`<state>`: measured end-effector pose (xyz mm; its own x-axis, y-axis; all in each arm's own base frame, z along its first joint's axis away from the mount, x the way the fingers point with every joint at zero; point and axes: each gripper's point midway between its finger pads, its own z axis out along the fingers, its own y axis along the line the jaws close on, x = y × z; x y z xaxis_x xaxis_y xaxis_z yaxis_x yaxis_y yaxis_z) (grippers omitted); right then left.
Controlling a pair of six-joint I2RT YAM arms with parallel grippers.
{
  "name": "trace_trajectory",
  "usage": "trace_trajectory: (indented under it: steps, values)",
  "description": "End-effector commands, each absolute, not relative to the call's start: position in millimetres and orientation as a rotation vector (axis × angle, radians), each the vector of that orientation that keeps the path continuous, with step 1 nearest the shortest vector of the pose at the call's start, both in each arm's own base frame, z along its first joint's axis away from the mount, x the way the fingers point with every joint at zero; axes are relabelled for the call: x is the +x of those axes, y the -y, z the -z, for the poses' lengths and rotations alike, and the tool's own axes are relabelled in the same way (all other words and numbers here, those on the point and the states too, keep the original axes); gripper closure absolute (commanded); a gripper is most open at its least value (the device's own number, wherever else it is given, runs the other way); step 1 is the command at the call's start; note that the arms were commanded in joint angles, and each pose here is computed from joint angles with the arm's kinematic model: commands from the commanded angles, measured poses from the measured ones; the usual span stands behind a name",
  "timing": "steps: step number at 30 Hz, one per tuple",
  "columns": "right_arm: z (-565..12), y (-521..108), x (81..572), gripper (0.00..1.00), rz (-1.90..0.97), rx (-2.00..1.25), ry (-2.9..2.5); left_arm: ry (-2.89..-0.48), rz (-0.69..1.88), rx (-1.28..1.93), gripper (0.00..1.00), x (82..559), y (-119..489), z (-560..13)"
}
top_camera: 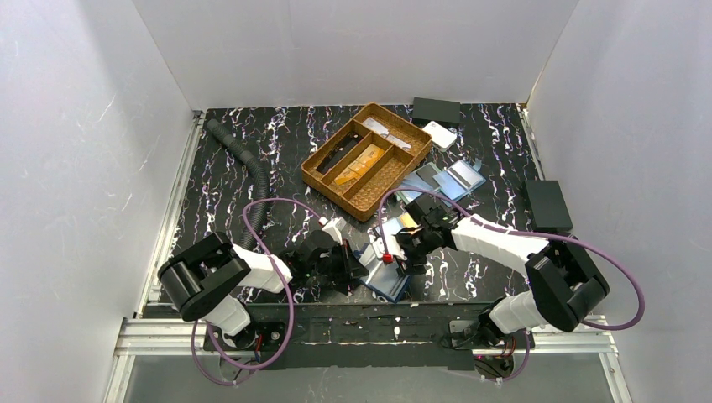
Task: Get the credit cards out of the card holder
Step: Open the card holder at the center of the board.
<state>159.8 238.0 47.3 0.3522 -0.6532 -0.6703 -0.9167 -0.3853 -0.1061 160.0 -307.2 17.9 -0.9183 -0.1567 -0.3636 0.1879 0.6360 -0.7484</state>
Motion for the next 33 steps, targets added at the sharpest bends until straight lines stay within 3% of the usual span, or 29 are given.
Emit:
trace_trajectory:
  steps: [1,8,15,33]
  values:
    - [-43.2,-245.6,163.2,0.36,-0.726,-2.125,-1.393,-2.526,1.138,0.048,1.0,155.3,302.0,-4.8]
    - [-54.4,-257.1,171.3,0.51,-0.735,-2.032,-1.438,-2.534,1.15,0.063,1.0,153.6,304.0,-4.5]
    - [-64.2,-271.1,181.1,0.59,-0.769,-1.894,-1.529,-2.534,1.147,0.062,0.97,153.8,303.9,-4.3]
    - [-45.4,-302.0,207.6,0.58,-0.67,-1.564,-1.906,-2.347,1.029,-0.071,0.6,165.0,259.1,-41.5]
